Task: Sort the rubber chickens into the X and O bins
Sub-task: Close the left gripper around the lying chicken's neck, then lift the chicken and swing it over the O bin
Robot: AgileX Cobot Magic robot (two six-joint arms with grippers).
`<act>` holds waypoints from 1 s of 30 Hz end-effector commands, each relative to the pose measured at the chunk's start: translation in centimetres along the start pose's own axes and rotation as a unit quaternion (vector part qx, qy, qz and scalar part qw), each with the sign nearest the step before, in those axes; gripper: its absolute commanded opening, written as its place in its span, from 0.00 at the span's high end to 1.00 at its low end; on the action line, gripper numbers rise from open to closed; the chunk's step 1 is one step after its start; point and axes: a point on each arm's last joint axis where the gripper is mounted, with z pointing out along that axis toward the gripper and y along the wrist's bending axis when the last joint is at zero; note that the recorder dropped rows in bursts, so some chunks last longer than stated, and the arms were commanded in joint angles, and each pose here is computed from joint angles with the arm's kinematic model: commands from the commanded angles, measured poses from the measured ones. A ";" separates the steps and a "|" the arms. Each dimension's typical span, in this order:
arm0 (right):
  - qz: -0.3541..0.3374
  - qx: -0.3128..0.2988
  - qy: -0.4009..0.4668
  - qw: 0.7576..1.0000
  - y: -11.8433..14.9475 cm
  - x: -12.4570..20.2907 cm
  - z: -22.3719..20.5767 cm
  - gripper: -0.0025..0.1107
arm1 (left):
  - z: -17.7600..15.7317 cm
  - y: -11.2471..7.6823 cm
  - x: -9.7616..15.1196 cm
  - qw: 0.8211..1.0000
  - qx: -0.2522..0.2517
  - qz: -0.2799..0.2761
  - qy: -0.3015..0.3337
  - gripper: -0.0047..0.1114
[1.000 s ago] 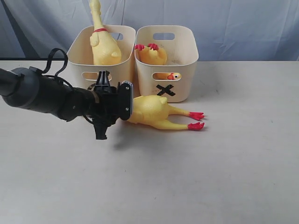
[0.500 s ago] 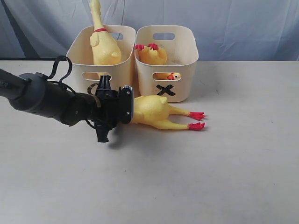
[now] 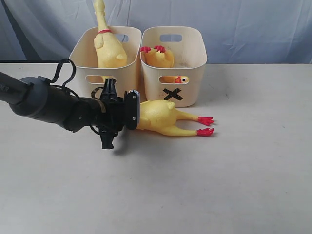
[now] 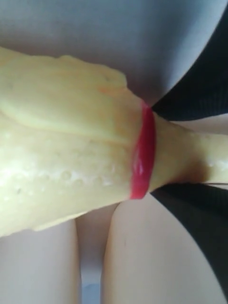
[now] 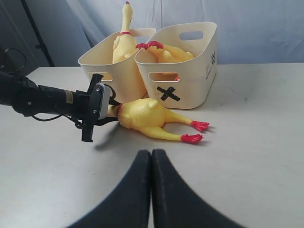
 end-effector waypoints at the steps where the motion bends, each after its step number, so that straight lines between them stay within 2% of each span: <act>1: -0.002 0.003 -0.003 1.000 -0.1 0.1 0.0 0.98 | -0.1 -0.5 0.1 1.000 0.024 0.000 0.009 0.96; 12: -0.002 0.003 -0.003 1.000 -0.1 0.1 0.0 0.98 | -3.3 1.1 -1.1 0.999 0.042 0.005 0.017 0.96; 20: -0.002 0.003 -0.003 1.000 -0.1 0.1 0.0 0.98 | -5.2 1.0 -3.2 0.997 0.071 0.019 0.013 0.96; 24: -0.002 0.003 -0.003 1.000 -0.1 0.1 0.0 0.98 | -6.0 0.9 -4.0 0.997 0.081 0.007 0.009 0.96; 30: -0.002 0.003 -0.003 1.000 -0.1 0.1 0.0 0.98 | -7.2 1.5 -4.7 0.996 0.078 -0.042 -0.002 0.96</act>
